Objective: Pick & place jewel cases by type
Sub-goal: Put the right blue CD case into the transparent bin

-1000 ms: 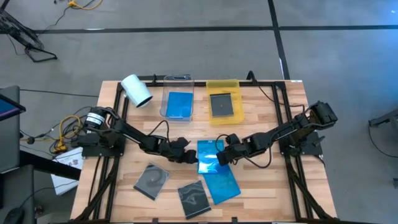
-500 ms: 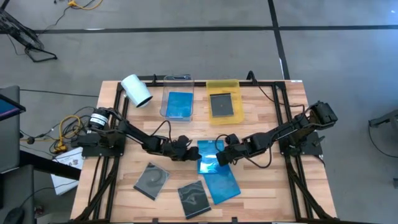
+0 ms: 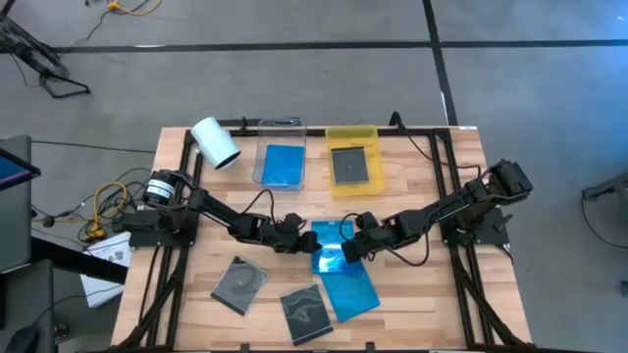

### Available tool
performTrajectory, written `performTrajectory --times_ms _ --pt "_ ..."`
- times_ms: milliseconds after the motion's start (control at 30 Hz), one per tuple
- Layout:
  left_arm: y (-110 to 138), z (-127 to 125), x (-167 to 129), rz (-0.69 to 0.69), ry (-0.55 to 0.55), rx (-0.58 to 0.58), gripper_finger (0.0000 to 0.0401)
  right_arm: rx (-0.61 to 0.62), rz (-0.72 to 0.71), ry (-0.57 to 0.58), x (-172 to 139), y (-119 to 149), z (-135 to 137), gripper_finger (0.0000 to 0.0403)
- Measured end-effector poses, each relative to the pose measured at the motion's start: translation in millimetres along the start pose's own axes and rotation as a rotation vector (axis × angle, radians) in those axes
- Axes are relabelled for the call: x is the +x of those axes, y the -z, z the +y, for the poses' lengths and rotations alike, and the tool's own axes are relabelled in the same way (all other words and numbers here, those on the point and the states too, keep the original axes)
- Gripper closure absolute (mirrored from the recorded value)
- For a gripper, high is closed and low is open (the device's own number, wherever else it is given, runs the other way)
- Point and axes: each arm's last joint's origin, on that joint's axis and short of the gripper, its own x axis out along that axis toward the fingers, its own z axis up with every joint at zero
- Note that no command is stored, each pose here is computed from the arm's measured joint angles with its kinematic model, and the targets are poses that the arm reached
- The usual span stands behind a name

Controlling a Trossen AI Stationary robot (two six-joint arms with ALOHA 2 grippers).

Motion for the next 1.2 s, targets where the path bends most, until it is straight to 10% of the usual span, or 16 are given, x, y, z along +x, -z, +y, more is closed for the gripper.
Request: performTrajectory --times_ms 533,1200 --pt "-2 -1 1 0.020 0.020 0.022 0.0145 0.001 -0.002 -0.084 30 7 9 0.0294" --pt "-1 -2 1 0.063 0.033 0.084 0.0257 -0.190 -0.151 -0.097 -13 8 14 0.0294"
